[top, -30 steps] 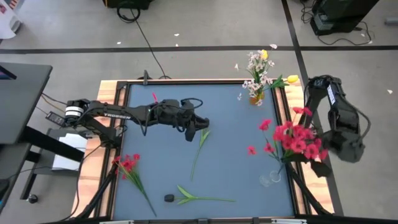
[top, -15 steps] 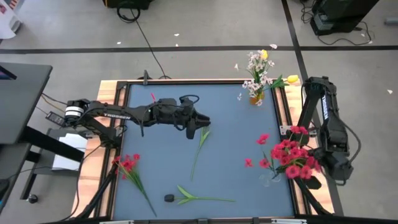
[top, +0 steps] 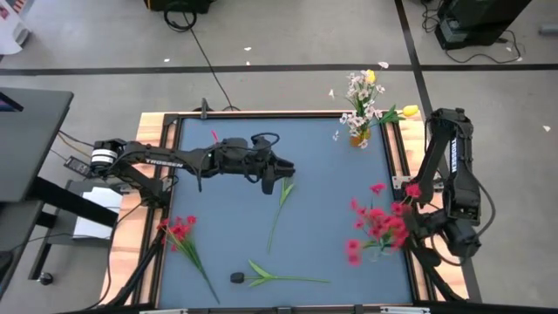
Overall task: Sort flowers into vase by color
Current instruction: Put the top red flowers into the transparent vase, then put the red flowers into the transparent vase
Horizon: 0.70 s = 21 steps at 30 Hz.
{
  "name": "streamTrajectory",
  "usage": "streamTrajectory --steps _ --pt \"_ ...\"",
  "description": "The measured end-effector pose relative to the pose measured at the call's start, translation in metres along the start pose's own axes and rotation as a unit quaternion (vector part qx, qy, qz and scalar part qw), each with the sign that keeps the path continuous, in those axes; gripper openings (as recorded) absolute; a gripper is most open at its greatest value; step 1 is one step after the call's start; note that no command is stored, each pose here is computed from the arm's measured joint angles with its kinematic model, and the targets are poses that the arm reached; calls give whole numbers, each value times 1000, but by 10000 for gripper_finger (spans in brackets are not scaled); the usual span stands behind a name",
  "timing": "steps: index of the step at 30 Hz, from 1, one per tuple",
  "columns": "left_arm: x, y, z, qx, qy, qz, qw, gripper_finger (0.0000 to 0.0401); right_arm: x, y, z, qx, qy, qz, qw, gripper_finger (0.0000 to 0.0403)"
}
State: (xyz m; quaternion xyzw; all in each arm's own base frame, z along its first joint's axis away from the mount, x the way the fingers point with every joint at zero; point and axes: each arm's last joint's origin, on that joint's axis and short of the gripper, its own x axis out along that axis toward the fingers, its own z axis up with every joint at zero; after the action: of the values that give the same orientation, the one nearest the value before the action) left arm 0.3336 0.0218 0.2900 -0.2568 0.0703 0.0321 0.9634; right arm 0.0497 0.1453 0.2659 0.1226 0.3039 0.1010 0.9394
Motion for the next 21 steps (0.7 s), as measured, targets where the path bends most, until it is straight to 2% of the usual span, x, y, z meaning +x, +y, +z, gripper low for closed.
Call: streamTrajectory --steps 3,6,11,15,19,21 --pt "0 0 -1 -3 6 3 1000 135 1 -1 -1 4 29 8 1000 150" --pt "0 1 -3 -20 14 8 1000 135 0 -3 -1 34 80 15 996 165" --pt "0 2 -5 -22 23 13 999 135 -10 -7 9 88 179 9 980 166" --pt "0 4 -7 -15 35 20 999 135 -23 -9 21 102 217 -3 971 166" --pt "-1 7 -12 -25 60 39 997 135 -34 -17 30 119 246 -47 961 166" --pt "-2 9 -15 -54 71 64 994 135 -41 -23 33 133 259 -79 953 166"
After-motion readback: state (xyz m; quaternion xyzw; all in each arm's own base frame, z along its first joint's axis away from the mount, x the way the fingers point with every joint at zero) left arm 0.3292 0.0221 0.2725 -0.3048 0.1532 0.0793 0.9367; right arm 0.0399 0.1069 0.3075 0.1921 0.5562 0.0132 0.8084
